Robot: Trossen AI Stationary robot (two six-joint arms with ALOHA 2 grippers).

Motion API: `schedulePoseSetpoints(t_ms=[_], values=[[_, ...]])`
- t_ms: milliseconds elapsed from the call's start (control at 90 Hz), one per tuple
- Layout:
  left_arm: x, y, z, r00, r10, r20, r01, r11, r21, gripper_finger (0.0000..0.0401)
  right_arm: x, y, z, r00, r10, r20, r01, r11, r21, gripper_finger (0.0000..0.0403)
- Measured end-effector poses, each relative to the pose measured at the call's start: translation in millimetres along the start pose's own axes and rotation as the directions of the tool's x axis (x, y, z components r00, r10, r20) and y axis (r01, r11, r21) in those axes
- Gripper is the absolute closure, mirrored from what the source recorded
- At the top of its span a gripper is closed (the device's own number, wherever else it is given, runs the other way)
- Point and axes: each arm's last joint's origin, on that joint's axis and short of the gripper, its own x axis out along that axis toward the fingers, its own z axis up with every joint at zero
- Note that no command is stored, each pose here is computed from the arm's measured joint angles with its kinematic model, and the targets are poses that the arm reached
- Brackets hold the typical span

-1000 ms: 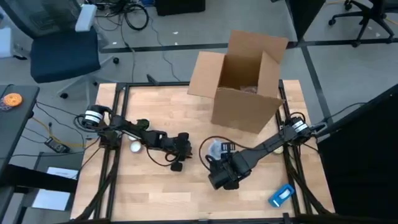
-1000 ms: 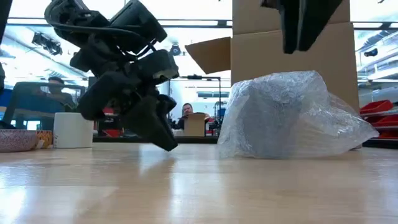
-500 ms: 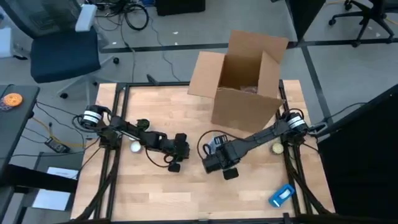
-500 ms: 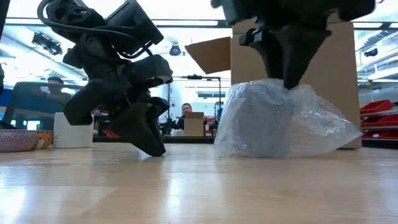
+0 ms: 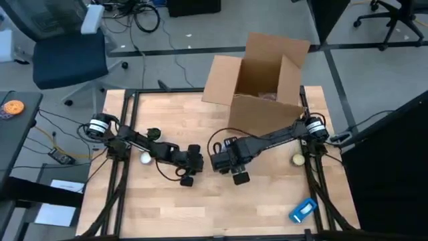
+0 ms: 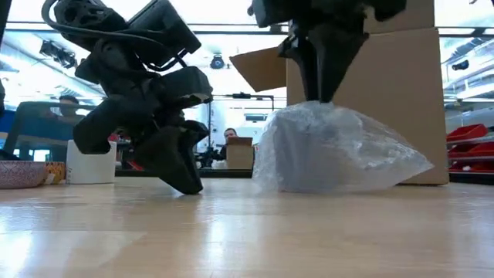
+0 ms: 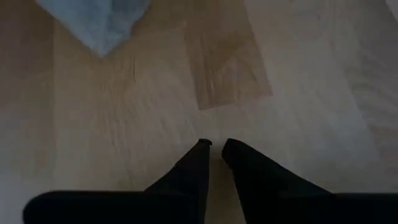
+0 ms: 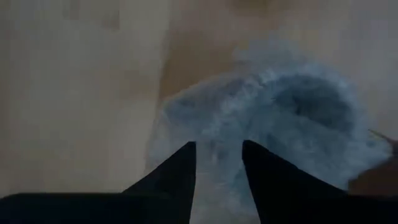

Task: Wrap mug
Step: Wrap the purple mug with the bubble wrap

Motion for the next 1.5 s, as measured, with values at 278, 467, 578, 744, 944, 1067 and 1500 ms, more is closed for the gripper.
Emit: schedulePoseSetpoints(t_ms=[278,467,578,744,944,1067,1500], values=[[0,0,0,1.0,0.002,0.005,-0.002,1.0,0.0,0.0348,12,-5,-7,0.997,-0.044,-0.058,0.04,0.997,-0.063,0.0221],[0,0,0,1.0,0.003,0.006,-0.003,1.0,0.001,0.0348,33,-13,-7,1.0,0.01,-0.017,-0.011,0.998,-0.061,0.0199],[0,0,0,1.0,0.003,0.006,-0.003,1.0,0.001,0.0348,48,-17,-11,0.999,0.042,-0.016,-0.043,0.998,-0.041,0.0199],[0,0,0,1.0,0.003,0.006,-0.003,1.0,0.001,0.0348,61,-28,-15,0.996,0.09,0.002,-0.09,0.99,0.113,0.022],[0,0,1,1.0,0.004,0.009,-0.004,1.0,0.0,0.0348,50,-41,-3,0.987,0.135,0.089,-0.159,0.92,0.358,0.03],[0,0,1,1.0,0.004,0.009,-0.004,1.0,0.0,0.0348,37,-47,6,0.972,0.168,0.165,-0.229,0.838,0.496,0.0375],[0,0,0,1.0,0.004,0.01,-0.004,1.0,-0.019,0.0348,37,-59,0,0.996,-0.04,0.083,-0.043,0.591,0.806,0.0349]])
